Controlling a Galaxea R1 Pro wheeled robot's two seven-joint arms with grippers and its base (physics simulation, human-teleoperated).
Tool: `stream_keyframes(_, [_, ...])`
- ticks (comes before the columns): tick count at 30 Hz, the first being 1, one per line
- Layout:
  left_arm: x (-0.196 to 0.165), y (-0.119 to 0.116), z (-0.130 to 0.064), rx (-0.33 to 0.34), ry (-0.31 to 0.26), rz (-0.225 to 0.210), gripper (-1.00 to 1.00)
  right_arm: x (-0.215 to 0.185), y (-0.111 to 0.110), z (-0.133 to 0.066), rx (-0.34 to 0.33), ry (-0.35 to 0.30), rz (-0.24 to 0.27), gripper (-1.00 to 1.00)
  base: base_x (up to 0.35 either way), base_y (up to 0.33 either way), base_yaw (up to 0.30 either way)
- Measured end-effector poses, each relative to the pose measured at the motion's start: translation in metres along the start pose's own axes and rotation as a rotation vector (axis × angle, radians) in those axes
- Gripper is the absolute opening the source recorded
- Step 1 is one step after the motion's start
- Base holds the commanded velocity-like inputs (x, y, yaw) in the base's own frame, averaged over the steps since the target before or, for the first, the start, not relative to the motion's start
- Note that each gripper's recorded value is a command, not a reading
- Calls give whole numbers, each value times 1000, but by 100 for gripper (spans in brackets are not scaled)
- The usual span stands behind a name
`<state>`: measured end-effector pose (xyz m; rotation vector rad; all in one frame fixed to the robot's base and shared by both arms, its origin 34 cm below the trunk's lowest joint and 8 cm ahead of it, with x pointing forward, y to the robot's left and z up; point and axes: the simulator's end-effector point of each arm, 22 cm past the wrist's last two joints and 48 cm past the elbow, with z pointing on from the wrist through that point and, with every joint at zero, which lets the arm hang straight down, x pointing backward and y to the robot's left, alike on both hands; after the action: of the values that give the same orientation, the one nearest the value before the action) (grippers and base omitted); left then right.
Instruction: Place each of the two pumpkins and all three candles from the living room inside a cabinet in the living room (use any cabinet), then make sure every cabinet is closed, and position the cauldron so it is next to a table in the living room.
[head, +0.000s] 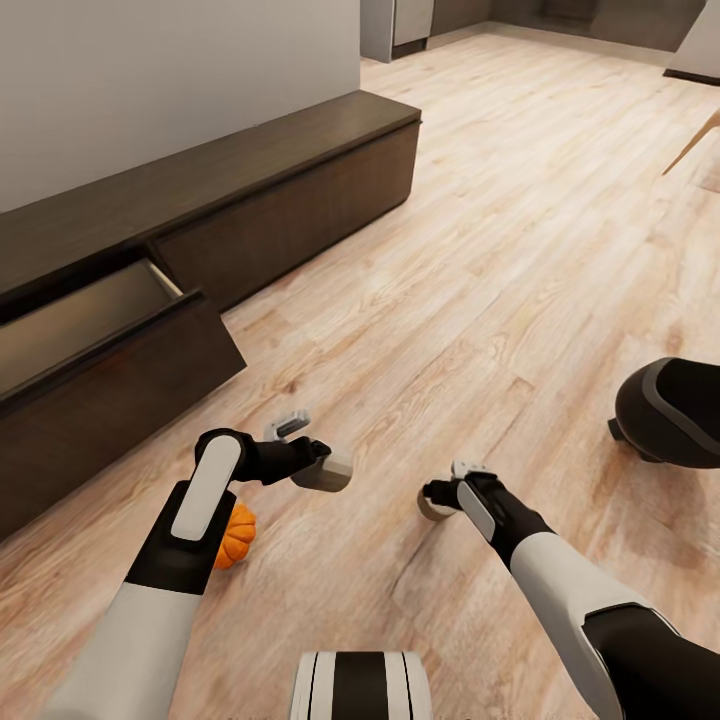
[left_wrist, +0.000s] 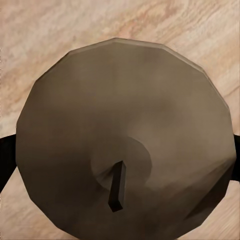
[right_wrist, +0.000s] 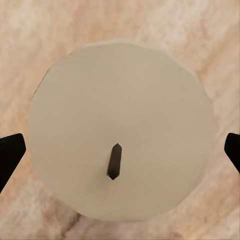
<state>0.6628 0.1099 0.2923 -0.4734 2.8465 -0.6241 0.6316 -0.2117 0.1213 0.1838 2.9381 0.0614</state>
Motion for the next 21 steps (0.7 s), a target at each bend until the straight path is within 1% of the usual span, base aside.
stream_keyframes(3, [3, 4, 6, -4, 10, -5, -100, 5, 2, 5, -9, 9, 12, 100, 0, 0, -1])
stream_keyframes(7, [8, 9, 14, -10, 24, -11, -100, -4, 6, 8, -17, -12, 6, 100, 0, 0, 0])
stream_keyframes(8, [7, 9, 14, -10, 24, -11, -100, -2, 6, 9, -19, -5, 12, 100, 0, 0, 0])
stream_keyframes(9, [7, 8, 13, -8, 24, -12, -100, -3, 6, 8, -20, -7, 12, -100, 0, 0, 0])
stream_keyframes(21, [7, 9, 13, -9, 23, -11, -100, -2, 6, 9, -22, -7, 15, -100, 0, 0, 0])
